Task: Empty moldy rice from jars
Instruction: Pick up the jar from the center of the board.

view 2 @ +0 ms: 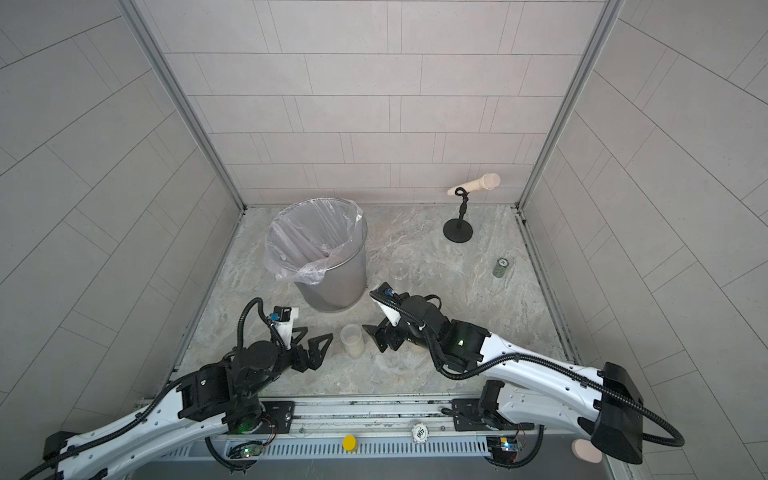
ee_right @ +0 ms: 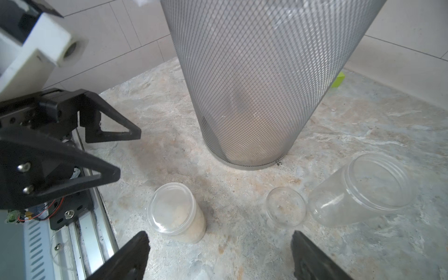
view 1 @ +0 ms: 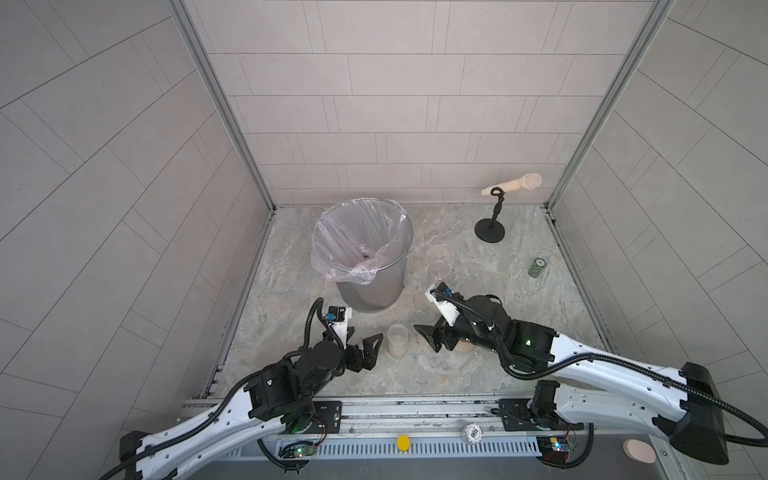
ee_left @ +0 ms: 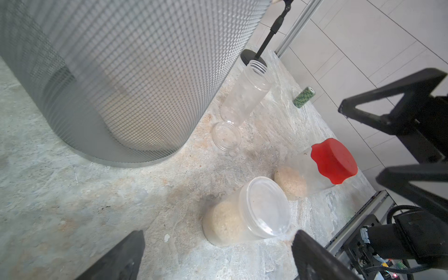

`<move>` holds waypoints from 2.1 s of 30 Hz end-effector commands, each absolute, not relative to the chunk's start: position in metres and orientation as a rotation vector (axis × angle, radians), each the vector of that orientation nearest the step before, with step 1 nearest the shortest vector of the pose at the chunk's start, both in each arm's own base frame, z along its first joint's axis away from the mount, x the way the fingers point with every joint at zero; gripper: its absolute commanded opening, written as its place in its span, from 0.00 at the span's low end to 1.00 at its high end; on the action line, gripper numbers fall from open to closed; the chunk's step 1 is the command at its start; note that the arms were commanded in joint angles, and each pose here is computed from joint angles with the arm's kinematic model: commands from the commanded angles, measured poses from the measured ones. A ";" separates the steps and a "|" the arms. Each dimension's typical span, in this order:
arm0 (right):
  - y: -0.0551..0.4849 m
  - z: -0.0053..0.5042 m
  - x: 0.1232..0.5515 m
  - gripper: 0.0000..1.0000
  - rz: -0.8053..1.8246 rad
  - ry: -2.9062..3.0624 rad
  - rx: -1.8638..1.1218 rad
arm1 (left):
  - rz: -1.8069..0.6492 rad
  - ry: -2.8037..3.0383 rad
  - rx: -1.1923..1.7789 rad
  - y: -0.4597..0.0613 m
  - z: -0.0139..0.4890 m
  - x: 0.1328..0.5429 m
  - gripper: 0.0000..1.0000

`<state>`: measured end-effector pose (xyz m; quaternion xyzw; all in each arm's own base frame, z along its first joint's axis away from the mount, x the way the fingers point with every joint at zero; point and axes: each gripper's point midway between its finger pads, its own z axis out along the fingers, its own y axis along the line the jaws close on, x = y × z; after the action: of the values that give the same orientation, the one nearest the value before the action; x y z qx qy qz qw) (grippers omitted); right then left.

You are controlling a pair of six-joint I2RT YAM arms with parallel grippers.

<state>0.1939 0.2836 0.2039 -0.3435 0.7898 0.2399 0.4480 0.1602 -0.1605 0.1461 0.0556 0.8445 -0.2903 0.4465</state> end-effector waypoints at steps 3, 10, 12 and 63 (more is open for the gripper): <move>0.296 0.186 0.182 0.93 0.577 2.012 -0.897 | -0.646 2.111 0.005 -0.135 0.133 0.162 1.00; 0.331 0.162 0.165 0.94 0.577 2.025 -1.005 | -0.627 2.155 0.000 -0.132 0.112 0.159 1.00; 0.337 0.156 0.166 0.94 0.574 2.029 -1.004 | -0.628 2.163 0.006 -0.133 0.110 0.158 1.00; 0.258 0.231 0.231 0.43 0.539 2.296 -0.520 | -0.811 1.897 0.378 -0.205 0.187 0.163 1.00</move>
<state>0.2439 0.2787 0.2362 -0.2243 0.8680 0.2201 0.3845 0.1603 -0.1856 0.1376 0.1321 0.8318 -0.2907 0.4540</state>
